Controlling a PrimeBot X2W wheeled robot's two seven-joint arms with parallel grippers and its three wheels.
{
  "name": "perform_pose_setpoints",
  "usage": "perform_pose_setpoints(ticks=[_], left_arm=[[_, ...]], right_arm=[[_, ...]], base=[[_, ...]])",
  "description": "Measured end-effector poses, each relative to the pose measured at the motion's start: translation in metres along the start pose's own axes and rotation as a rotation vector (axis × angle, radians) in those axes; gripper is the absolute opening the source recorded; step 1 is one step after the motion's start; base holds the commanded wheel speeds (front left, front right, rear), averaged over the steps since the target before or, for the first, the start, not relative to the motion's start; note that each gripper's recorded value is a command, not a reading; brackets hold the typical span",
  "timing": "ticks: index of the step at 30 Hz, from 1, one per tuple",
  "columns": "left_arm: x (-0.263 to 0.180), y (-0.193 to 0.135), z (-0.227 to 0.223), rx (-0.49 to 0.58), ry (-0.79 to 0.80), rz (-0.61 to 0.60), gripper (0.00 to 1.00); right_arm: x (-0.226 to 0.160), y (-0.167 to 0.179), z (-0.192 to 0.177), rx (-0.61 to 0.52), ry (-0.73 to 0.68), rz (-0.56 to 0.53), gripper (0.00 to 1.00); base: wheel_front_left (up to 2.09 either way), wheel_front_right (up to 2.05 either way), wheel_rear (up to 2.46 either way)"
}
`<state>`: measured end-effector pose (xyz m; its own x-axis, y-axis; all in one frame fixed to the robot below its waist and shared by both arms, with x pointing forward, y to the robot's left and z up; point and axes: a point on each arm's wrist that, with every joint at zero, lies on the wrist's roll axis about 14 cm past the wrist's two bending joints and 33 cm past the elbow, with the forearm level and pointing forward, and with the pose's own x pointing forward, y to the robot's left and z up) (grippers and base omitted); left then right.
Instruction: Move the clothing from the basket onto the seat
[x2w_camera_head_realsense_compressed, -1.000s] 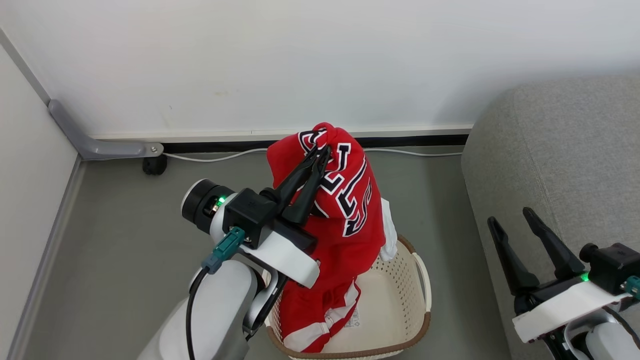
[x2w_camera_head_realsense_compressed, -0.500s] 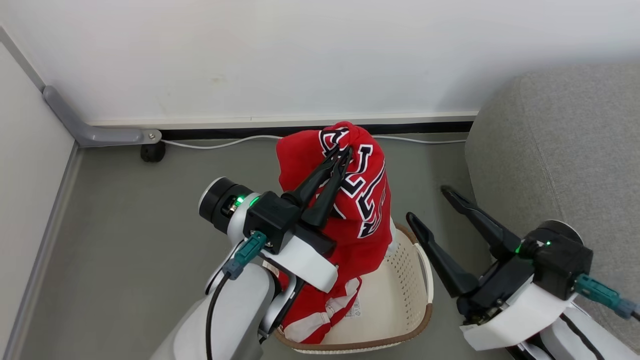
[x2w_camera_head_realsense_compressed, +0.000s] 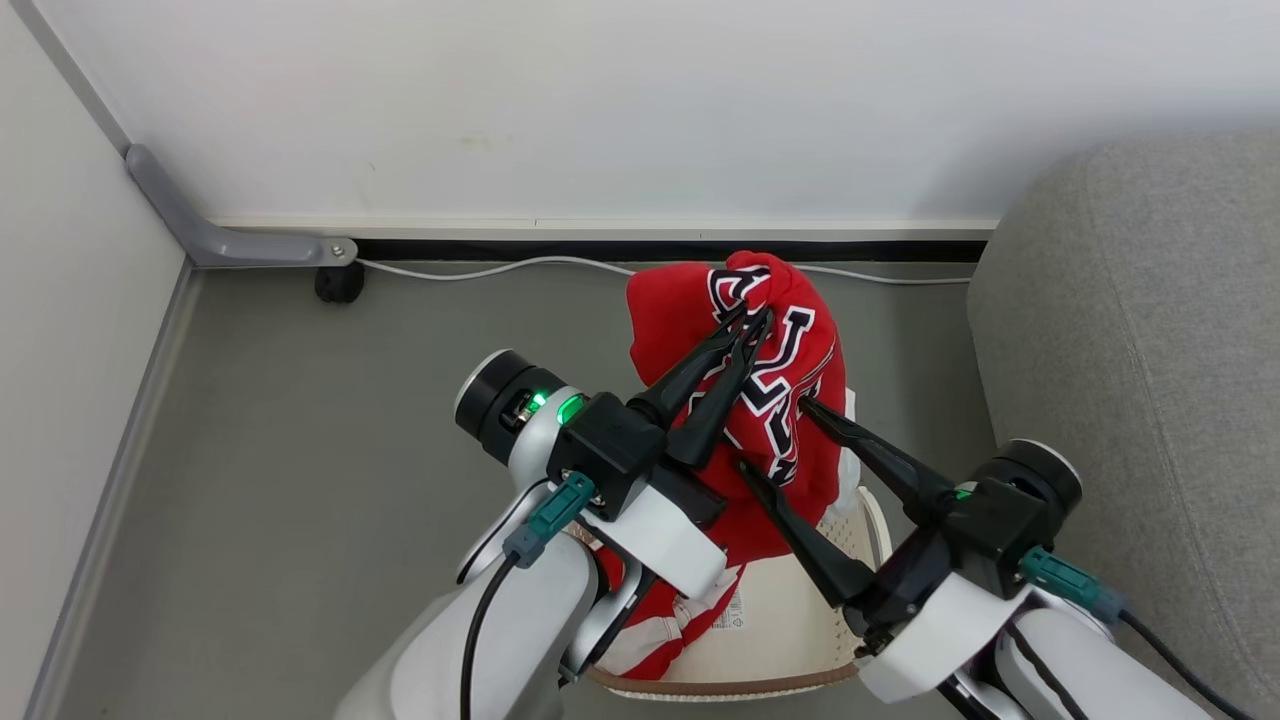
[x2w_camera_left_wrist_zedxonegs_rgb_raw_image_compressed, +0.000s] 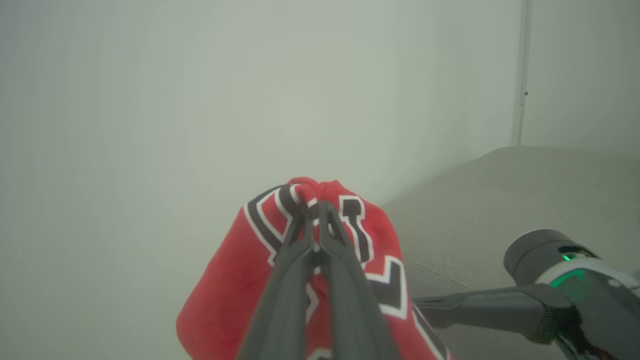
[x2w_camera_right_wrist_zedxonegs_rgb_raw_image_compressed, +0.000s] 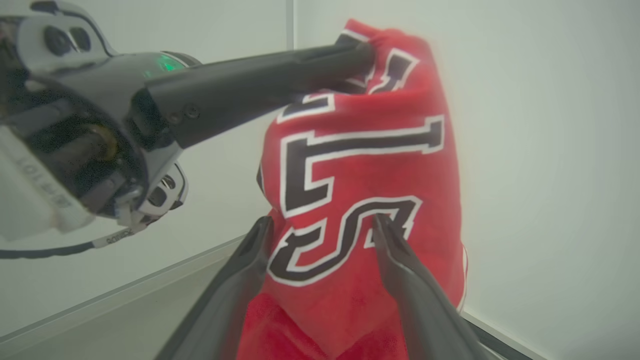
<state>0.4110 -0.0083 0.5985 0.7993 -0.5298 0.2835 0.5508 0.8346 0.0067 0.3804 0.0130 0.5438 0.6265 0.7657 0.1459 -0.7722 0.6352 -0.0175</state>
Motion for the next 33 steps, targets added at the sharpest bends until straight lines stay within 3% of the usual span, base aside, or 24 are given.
perform_pose_setpoints(ticks=[7, 9, 10, 20, 21, 23, 33], left_arm=[[-0.006, -0.001, -0.003, -0.008, 0.016, 0.002, 0.00], [-0.007, -0.002, -0.005, -0.009, 0.022, 0.001, 0.00], [-0.008, -0.001, -0.007, -0.014, 0.027, 0.003, 0.00], [-0.006, -0.001, -0.016, -0.036, 0.054, 0.011, 0.00], [-0.006, -0.001, -0.017, -0.037, 0.055, 0.009, 0.27], [-0.005, -0.004, -0.019, -0.045, 0.060, -0.001, 1.00], [-0.012, -0.030, -0.051, -0.103, 0.153, -0.123, 1.00]], right_arm=[[0.012, 0.008, -0.024, 0.023, 0.063, 0.005, 0.98], [0.017, 0.011, -0.025, 0.038, 0.064, 0.015, 0.16], [0.020, 0.012, -0.023, 0.047, 0.056, 0.020, 0.00], [0.020, -0.004, -0.008, 0.077, 0.015, -0.021, 0.00], [0.018, -0.007, -0.006, 0.077, 0.009, -0.029, 0.00], [0.015, -0.012, -0.002, 0.090, -0.004, -0.053, 0.00], [-0.023, -0.062, 0.033, 0.100, -0.104, -0.233, 0.00]], base=[[0.00, 0.00, 0.00], [0.00, 0.00, 0.00], [0.00, 0.00, 0.00], [0.00, 0.00, 0.00], [0.00, 0.00, 0.00], [0.00, 0.00, 0.00], [0.00, 0.00, 0.00]])
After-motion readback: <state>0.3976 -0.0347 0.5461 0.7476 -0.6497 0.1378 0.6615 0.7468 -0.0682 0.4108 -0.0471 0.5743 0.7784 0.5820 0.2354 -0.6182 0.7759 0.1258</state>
